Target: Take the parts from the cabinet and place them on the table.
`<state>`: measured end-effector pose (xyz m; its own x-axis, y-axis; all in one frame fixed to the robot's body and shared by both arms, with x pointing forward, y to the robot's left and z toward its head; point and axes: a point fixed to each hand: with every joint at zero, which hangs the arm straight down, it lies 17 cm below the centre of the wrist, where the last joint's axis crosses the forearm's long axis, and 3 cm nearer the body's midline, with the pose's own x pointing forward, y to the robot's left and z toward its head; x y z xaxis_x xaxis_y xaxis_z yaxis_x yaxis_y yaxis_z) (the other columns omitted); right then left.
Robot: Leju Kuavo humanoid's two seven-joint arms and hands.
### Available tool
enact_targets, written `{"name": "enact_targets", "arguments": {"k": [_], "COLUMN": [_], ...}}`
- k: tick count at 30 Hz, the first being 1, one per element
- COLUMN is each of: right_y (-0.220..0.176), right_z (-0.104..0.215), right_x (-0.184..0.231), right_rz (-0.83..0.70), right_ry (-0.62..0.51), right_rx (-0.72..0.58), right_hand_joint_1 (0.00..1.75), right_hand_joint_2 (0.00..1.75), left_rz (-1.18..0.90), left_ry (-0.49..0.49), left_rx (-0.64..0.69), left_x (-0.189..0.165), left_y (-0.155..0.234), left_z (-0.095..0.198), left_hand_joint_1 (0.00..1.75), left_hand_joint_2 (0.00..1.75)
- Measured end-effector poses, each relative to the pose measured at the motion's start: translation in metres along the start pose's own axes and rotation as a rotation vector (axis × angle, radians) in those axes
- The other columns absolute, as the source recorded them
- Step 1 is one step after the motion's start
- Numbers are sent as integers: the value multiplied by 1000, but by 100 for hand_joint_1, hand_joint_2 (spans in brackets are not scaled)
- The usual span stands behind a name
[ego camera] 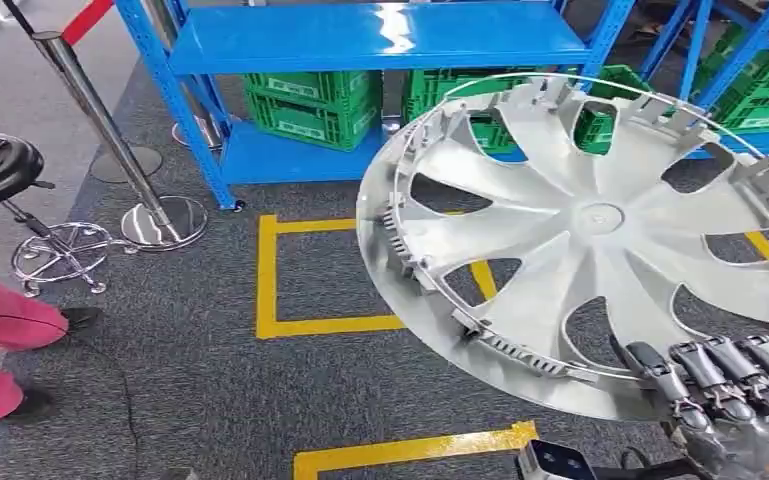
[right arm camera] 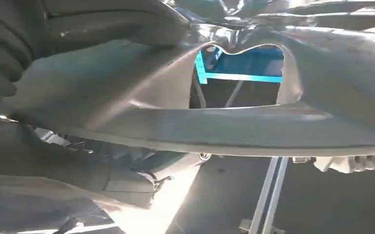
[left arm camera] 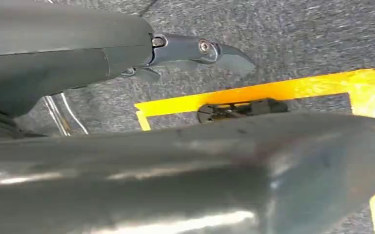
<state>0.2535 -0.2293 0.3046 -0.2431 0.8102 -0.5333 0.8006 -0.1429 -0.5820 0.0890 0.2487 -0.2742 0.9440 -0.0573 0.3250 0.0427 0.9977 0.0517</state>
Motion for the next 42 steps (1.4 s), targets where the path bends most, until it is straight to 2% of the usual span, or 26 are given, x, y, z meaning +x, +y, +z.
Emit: {"name": "enact_targets", "arguments": {"k": [18, 28, 42], "right_y": [-6, -21, -32], "right_z": [-1, -1, 9], "right_x": [-2, -4, 0], "right_rz": [12, 32, 0], "right_ry": [0, -5, 60], "right_rx": [-9, -21, 22], "right_hand_joint_1": [175, 175, 175], "right_hand_joint_2": [175, 175, 175], "left_rz": [-9, -101, -207], "left_ry": [-14, -31, -52], "left_rx": [-8, -50, -73], "left_x": [2, 18, 36], "left_y": [0, -16, -32], "left_z": [0, -1, -2], "left_hand_joint_1": [0, 0, 0], "left_hand_joint_2": [0, 0, 0]}}
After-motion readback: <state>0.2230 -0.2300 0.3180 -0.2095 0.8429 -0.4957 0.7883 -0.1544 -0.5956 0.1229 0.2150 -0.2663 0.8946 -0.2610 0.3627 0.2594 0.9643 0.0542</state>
